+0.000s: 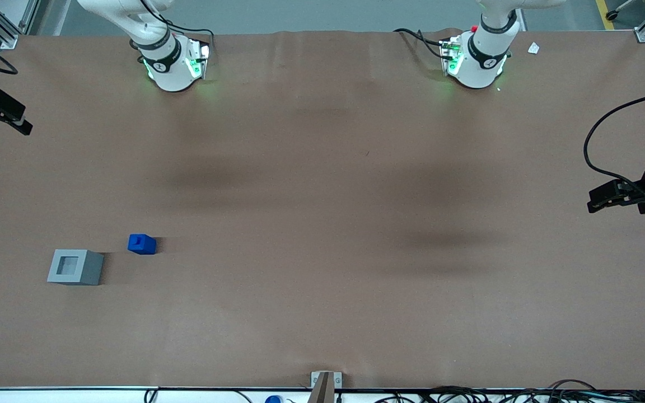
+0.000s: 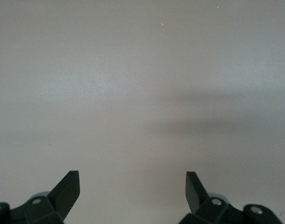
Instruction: Insert blue part into gray base with right arm
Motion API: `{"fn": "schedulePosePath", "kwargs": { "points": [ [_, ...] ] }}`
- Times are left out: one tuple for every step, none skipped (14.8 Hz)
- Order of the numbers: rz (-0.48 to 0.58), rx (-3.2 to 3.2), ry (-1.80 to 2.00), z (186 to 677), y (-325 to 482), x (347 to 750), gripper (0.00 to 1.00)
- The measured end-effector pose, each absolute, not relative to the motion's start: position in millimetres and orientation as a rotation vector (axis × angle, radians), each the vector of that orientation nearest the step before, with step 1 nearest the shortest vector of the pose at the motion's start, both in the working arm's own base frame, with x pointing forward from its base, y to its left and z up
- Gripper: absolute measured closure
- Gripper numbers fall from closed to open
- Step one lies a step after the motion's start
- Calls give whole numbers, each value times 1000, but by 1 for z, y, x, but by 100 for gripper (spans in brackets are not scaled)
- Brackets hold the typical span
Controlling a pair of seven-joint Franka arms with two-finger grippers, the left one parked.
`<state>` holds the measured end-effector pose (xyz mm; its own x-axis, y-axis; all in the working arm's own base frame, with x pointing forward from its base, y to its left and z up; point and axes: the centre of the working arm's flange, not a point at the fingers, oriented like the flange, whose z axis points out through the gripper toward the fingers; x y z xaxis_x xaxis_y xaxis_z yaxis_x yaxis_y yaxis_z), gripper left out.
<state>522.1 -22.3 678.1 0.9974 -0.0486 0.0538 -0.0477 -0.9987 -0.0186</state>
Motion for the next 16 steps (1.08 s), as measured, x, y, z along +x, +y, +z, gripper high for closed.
{"fn": "schedulePosePath", "kwargs": {
  "points": [
    [-84, -3122, 75, 678, -22, 522, 0],
    [-84, -3122, 75, 678, -22, 522, 0],
    [-84, -3122, 75, 678, -22, 522, 0],
    [-84, -3122, 75, 678, -22, 522, 0],
    [-84, -3122, 72, 678, -21, 522, 0],
    [-85, -3122, 69, 678, -20, 522, 0],
    [-86, -3123, 65, 678, -19, 522, 0],
    [-87, -3123, 63, 678, -18, 522, 0],
    [-85, -3123, 63, 678, -18, 523, 0],
    [-79, -3123, 62, 676, -18, 524, 0],
    [-66, -3124, 59, 671, -17, 527, 0],
    [-46, -3125, 55, 665, -15, 531, 0],
    [-24, -3127, 51, 656, -13, 536, 0],
    [-4, -3128, 48, 647, -12, 543, 0],
    [12, -3129, 47, 637, -11, 550, 0],
    [22, -3130, 45, 627, -10, 557, 0]
  ]
}}
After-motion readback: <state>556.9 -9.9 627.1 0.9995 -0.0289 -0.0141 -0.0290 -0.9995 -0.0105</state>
